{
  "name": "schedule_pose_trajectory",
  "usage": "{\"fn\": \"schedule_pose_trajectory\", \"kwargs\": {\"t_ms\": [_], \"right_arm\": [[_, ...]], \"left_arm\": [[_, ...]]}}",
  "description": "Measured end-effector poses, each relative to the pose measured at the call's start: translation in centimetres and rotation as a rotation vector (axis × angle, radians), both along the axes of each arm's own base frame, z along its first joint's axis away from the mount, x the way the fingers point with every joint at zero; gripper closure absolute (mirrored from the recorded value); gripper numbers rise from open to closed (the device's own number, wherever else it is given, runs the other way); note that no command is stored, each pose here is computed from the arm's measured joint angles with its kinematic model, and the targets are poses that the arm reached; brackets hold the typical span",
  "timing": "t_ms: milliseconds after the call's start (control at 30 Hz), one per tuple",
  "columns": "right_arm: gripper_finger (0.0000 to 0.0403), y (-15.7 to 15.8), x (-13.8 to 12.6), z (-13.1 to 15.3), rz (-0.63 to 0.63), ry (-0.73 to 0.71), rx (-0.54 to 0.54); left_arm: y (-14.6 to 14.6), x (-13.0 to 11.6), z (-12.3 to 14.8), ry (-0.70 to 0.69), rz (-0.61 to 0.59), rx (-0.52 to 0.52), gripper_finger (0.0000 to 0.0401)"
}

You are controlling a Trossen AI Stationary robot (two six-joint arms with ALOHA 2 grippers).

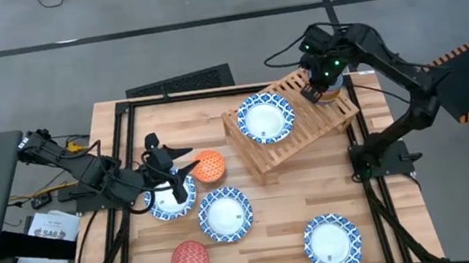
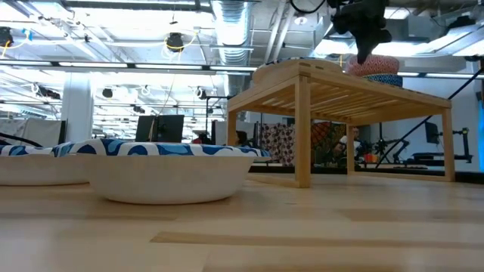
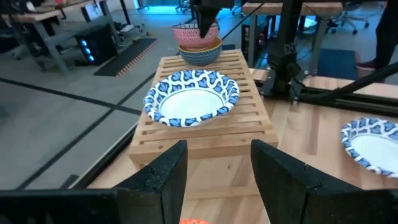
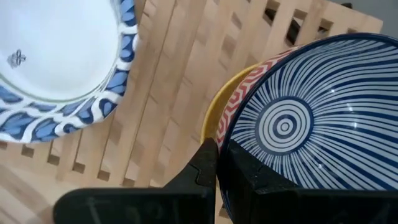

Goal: Place and stack bowls onto a shelf
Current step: Stack the blue pattern bowl on top of the yellow pattern bowl on the shelf

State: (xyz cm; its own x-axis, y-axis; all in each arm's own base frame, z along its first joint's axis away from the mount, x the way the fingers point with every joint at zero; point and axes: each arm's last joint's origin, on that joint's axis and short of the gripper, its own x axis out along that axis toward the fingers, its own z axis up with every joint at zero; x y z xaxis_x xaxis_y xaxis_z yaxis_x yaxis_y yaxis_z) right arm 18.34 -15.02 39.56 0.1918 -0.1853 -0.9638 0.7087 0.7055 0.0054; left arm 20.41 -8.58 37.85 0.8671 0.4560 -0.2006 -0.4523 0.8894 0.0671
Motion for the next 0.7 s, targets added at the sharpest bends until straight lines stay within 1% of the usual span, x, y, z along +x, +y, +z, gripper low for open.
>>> {"fn": "schedule_pose_trajectory", "kwargs": {"t_ms": [100,200,433,700], "right_arm": [[0.0367,-0.1,0.1,-0.1,-0.015,0.002,0.004],[0.0367,-0.2,0.9,-0.6,-0.049,0.012,0.029],[0.0367,-0.6,2.5,-1.9,-0.036,0.076,0.034],[0.0367,-0.7,2.9,-2.2,-0.048,0.095,0.023]], "left_arm": [[0.0,0.0,0.0,0.002,-0.001,0.004,0.0239],[0.0,0.0,0.0,0.004,-0.005,0.003,0.0239],[0.0,0.0,0.0,0.015,-0.009,0.022,0.0239],[0.0,0.0,0.0,0.026,-0.013,0.044,0.0239]]}}
